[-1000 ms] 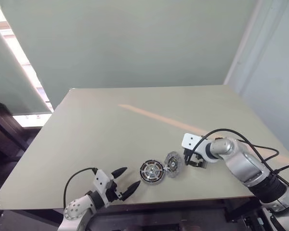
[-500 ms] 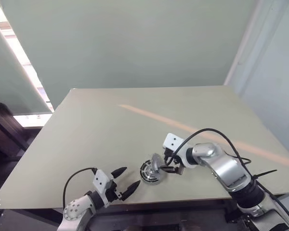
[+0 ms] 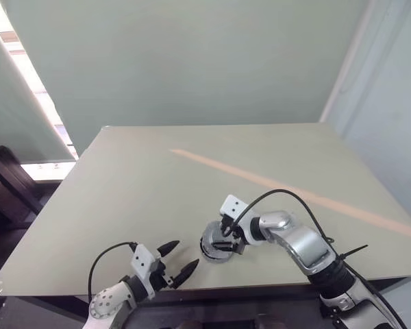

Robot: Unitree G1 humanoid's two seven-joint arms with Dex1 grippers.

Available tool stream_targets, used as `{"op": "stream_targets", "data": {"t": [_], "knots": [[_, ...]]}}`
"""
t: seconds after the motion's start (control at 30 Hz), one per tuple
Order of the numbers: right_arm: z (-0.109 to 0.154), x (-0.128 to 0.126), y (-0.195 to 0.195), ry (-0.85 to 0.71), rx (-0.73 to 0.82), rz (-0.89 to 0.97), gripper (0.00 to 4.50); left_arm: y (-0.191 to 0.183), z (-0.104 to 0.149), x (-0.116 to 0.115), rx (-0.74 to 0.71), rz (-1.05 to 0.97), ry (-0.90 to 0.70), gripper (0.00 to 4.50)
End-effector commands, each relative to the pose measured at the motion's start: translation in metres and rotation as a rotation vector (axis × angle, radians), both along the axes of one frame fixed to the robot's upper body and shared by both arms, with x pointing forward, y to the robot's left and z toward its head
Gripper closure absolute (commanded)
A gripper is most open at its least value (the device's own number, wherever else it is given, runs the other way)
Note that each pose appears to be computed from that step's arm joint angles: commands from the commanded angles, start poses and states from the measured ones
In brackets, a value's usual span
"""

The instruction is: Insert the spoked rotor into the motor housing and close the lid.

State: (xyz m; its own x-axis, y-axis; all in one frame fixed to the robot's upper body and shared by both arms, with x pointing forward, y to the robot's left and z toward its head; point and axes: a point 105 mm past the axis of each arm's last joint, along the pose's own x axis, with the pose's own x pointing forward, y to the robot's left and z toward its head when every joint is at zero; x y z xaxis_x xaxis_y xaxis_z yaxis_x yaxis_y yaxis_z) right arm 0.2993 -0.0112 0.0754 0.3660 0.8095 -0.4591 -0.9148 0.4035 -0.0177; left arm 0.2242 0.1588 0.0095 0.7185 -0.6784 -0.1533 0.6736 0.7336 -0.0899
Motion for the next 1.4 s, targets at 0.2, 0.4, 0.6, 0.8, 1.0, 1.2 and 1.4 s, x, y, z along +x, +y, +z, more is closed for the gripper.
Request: {"op": "stream_targets", "data": {"t": [0.2,0.4,0.6,0.8,1.0,1.2,1.4], "knots": [[0.043,-0.007,-0.017,-0.040,0.303,0.015,0.05,-0.003,0.013,0.005,-0.010,-0.017,-0.058,0.00],[0.035,-0.013,-0.024,-0.012,0.372,0.016,0.05,-0.006,0.016,0.007,-0.004,-0.049,-0.066,0.00],[0.022,-0.017,-0.027,-0.041,0.376,0.042,0.05,-0.006,0.018,0.009,0.000,-0.064,-0.075,0.00],[0.003,-0.018,-0.025,-0.027,0.328,0.055,0.05,-0.004,0.019,0.010,0.008,-0.069,-0.082,0.00],[-0.008,-0.015,-0.022,-0.027,0.300,0.067,0.00,-0.002,0.017,0.006,0.011,-0.087,-0.036,1.59],[-0.015,-0.010,-0.020,-0.035,0.299,0.069,0.00,-0.001,0.017,0.006,0.019,-0.090,-0.029,3.71],[-0.019,-0.011,-0.014,-0.038,0.317,0.089,0.00,0.002,0.018,0.005,0.023,-0.085,-0.033,4.48]]}}
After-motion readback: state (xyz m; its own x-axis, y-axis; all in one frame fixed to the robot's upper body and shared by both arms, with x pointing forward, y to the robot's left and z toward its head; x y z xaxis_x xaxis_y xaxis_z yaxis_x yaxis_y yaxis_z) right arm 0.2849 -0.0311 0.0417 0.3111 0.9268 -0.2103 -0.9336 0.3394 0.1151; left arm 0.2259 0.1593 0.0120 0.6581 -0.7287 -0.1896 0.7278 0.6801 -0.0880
